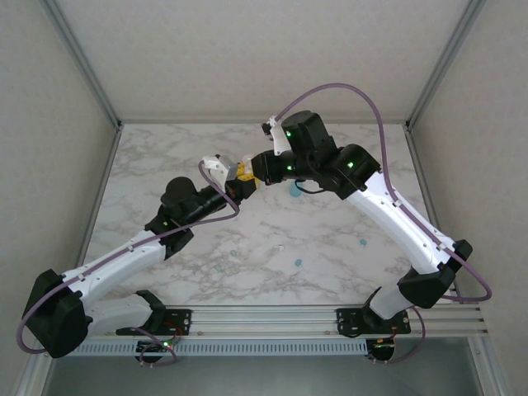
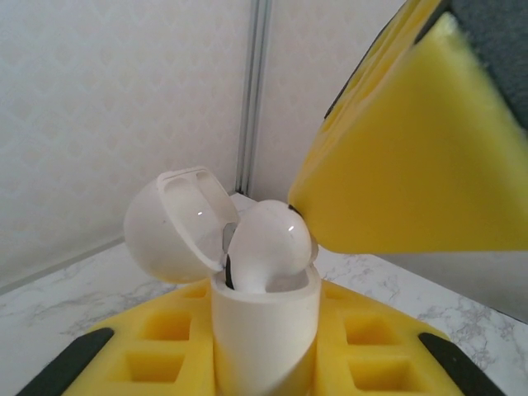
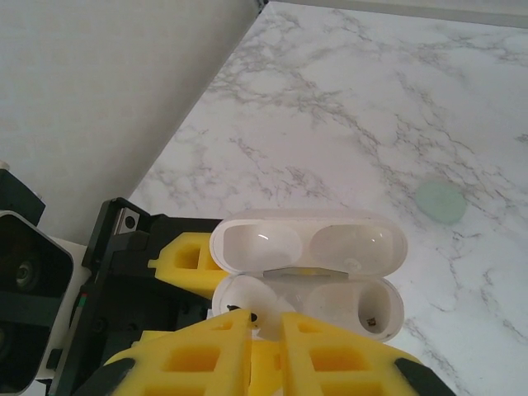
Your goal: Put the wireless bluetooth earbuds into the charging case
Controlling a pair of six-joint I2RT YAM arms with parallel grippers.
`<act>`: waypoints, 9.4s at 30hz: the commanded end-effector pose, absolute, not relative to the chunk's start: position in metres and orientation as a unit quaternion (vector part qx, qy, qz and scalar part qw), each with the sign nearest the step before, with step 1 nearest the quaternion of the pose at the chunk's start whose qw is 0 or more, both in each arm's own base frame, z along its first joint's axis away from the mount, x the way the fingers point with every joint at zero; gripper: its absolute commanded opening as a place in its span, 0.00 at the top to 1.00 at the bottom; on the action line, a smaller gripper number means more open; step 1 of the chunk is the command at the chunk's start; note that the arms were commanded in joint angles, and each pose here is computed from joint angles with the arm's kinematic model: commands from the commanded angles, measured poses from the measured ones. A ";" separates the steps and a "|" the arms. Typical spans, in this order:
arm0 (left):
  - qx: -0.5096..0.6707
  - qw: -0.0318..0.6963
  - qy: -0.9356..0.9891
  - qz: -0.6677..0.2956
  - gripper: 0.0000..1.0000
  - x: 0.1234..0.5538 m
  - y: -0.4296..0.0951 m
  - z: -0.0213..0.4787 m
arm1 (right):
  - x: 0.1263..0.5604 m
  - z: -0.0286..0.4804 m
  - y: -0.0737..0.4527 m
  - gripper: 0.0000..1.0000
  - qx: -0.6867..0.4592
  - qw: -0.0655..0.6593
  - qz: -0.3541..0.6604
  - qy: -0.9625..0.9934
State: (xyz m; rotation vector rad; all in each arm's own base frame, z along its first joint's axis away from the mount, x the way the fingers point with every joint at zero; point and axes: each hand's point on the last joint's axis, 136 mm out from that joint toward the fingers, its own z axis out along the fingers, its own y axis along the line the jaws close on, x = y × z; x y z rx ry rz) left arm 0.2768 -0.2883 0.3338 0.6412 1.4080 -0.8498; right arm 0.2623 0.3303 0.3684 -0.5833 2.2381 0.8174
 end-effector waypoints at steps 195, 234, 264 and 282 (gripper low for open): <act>0.191 0.699 0.629 -0.281 0.85 0.262 -0.206 0.348 | 0.240 0.042 0.199 0.85 -0.092 0.076 -0.049 0.992; 0.163 0.724 0.633 -0.220 0.85 0.260 -0.177 0.356 | 0.188 0.055 0.233 0.50 0.027 0.040 0.040 0.998; 0.165 0.719 0.640 -0.218 0.85 0.264 -0.180 0.350 | 0.204 0.016 0.246 0.57 -0.028 0.017 -0.012 0.999; 0.169 0.714 0.641 -0.225 0.85 0.267 -0.186 0.349 | 0.209 0.009 0.246 0.65 -0.019 0.022 -0.025 0.999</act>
